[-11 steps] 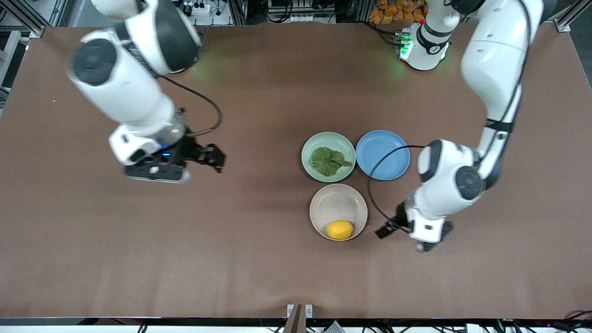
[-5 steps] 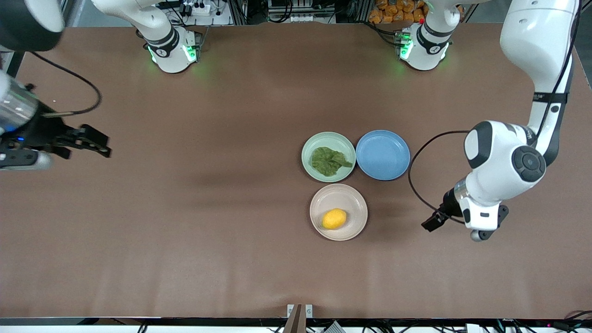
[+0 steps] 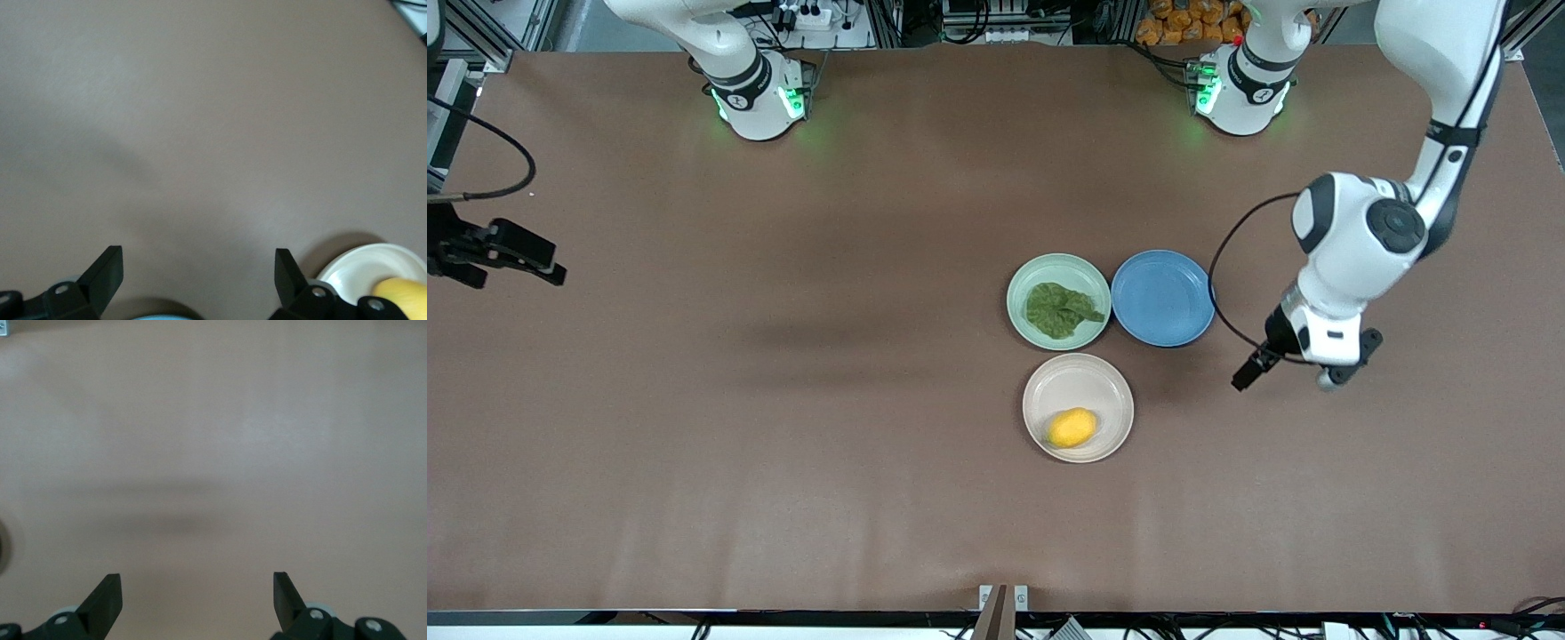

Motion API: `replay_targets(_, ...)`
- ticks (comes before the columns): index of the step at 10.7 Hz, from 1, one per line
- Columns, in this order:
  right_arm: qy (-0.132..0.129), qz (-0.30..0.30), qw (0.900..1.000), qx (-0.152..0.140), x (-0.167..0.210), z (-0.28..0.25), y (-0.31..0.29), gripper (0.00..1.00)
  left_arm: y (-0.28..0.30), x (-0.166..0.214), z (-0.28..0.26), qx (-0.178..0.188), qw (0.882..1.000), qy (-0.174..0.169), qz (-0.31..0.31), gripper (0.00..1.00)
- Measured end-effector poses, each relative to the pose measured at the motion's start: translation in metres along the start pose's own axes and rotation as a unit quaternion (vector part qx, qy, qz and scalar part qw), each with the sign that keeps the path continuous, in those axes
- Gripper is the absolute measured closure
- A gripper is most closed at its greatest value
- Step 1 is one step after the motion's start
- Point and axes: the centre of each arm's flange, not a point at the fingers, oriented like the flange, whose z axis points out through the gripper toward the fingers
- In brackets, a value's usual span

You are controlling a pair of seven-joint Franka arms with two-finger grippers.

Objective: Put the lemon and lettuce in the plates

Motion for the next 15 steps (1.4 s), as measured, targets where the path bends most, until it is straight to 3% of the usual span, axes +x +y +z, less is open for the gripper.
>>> replay_targets(3, 0.012, -0.004, 1.000, 0.001, -0.018, -0.020, 0.002, 0.00, -0.017, -0.035, -0.017, 0.003, 1.000, 0.005, 0.018, 0.00)
replay_targets(7, 0.014, -0.006, 1.000, 0.006, -0.037, -0.029, 0.002, 0.00, -0.028, -0.053, -0.039, 0.004, 1.000, 0.016, 0.027, 0.00)
replay_targets(10, -0.014, -0.030, 0.999, 0.009, -0.052, -0.011, -0.023, 0.00, -0.011, -0.041, -0.070, 0.026, 0.998, 0.003, 0.050, 0.00)
replay_targets(13, -0.019, -0.045, 0.999, 0.005, -0.054, -0.004, -0.039, 0.00, 0.016, -0.007, -0.127, 0.063, 0.989, -0.032, 0.131, 0.00)
replay_targets(15, -0.018, -0.046, 0.999, -0.017, -0.054, -0.005, -0.036, 0.00, 0.029, 0.018, -0.169, 0.073, 0.979, -0.050, 0.186, 0.00)
